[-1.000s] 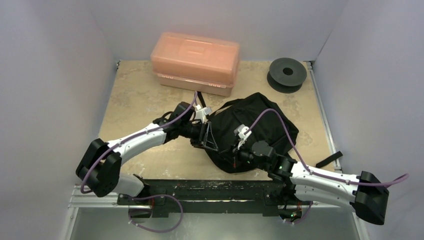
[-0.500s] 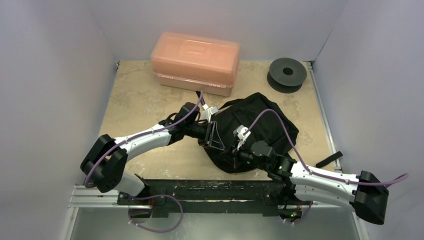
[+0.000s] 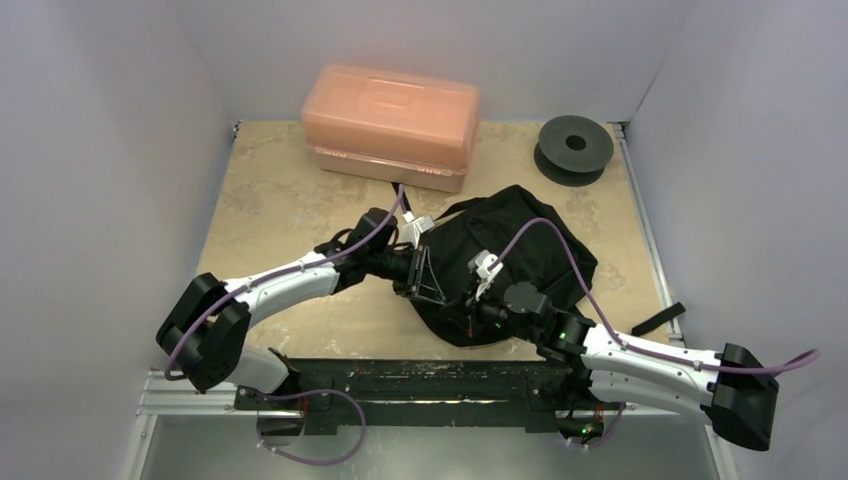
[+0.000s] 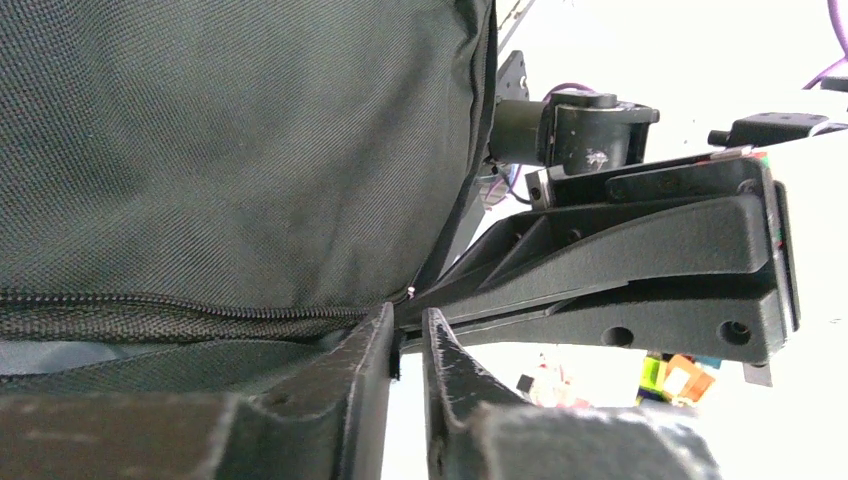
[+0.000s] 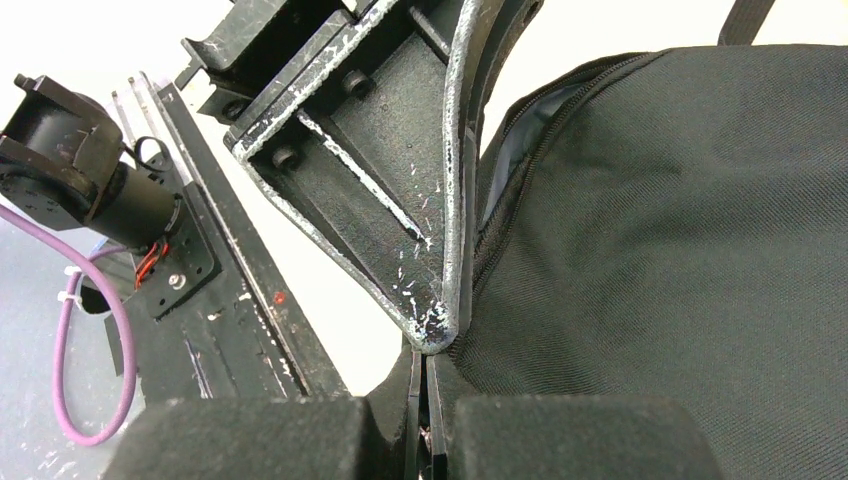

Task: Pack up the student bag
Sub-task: Zip the student bag at the center of the board.

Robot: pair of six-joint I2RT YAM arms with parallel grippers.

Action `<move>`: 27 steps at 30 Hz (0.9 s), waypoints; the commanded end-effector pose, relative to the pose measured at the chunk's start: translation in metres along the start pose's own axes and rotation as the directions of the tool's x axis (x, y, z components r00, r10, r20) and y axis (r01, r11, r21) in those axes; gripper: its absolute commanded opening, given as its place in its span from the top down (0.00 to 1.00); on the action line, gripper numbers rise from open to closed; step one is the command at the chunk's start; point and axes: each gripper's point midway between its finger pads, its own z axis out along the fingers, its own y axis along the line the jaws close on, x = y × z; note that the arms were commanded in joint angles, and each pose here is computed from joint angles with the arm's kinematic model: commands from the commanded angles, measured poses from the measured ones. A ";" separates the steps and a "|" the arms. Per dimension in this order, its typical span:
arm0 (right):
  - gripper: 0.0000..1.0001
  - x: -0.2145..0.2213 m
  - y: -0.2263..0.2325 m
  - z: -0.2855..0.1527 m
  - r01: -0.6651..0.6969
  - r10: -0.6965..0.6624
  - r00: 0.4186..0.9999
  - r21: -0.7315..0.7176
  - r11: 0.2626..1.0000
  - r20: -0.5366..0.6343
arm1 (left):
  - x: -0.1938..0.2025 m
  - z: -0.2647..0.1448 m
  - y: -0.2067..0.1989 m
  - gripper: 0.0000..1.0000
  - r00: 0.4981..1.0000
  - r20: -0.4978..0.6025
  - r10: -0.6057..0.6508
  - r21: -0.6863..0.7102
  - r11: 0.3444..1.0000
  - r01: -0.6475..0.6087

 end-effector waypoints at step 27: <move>0.31 0.016 -0.009 -0.025 -0.186 0.228 0.952 0.209 0.960 -0.204 | -0.012 -0.026 0.007 1.00 0.976 0.141 0.165 -0.205 0.970 -0.134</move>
